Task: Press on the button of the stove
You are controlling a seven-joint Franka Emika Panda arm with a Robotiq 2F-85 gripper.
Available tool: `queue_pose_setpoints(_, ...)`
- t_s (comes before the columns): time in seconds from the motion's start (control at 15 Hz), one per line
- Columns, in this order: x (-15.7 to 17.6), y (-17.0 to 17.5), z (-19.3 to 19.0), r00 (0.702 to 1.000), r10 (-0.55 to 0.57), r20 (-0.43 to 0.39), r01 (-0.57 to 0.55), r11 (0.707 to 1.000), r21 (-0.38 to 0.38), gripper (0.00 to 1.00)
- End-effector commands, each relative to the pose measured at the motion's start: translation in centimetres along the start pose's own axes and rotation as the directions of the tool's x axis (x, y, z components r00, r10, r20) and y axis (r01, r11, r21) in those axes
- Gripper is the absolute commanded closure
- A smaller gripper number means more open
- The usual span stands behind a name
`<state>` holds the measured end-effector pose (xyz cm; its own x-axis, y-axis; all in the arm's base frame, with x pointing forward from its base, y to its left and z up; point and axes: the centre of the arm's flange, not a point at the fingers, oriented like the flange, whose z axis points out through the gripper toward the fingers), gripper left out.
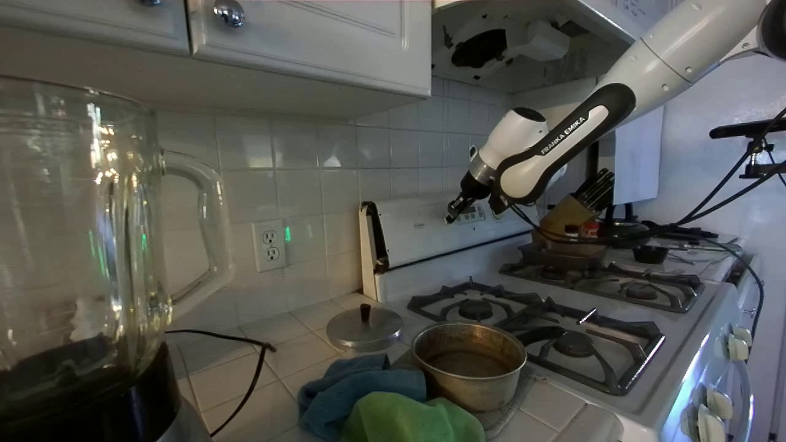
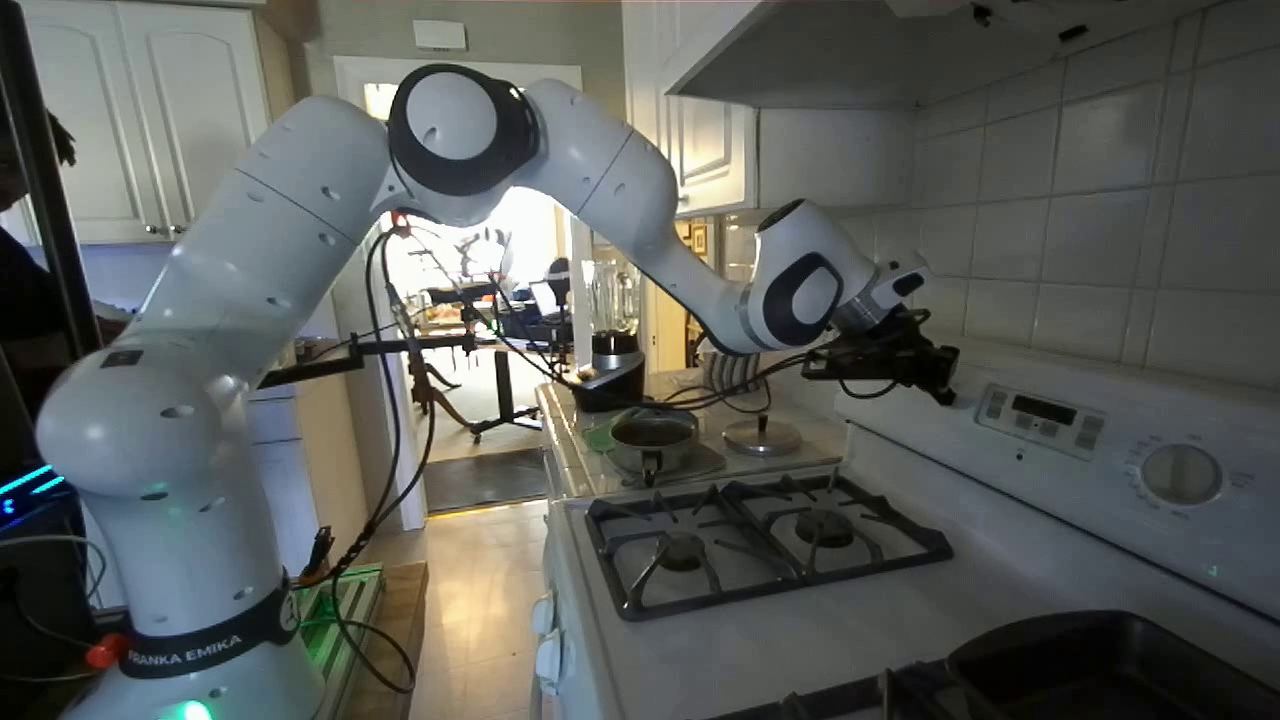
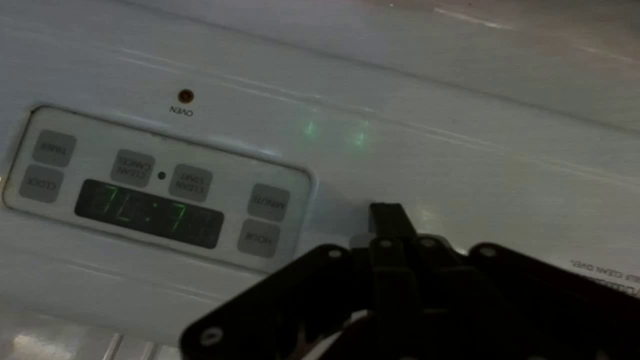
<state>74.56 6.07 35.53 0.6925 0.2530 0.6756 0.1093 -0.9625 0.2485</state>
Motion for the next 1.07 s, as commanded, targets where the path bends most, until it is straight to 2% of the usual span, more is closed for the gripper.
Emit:
queue_pose_setpoints(0.0, 1.5, -0.4, -0.9, 0.999, -0.005, -0.032, 0.005, 1.0, -0.014, 1.0)
queue_pose_setpoints(0.4, 1.7, 0.0, -3.4, 0.999, -0.01, -0.033, 0.009, 0.999, -0.032, 1.0)
queue_pose_setpoints(0.73, 1.1, 0.8, -5.1, 0.999, -0.015, 0.047, 0.017, 0.999, -0.047, 1.0)
queue_pose_setpoints(1.0, 0.4, 0.3, -6.9, 0.988, -0.081, 0.128, 0.078, 0.996, 0.03, 1.0)
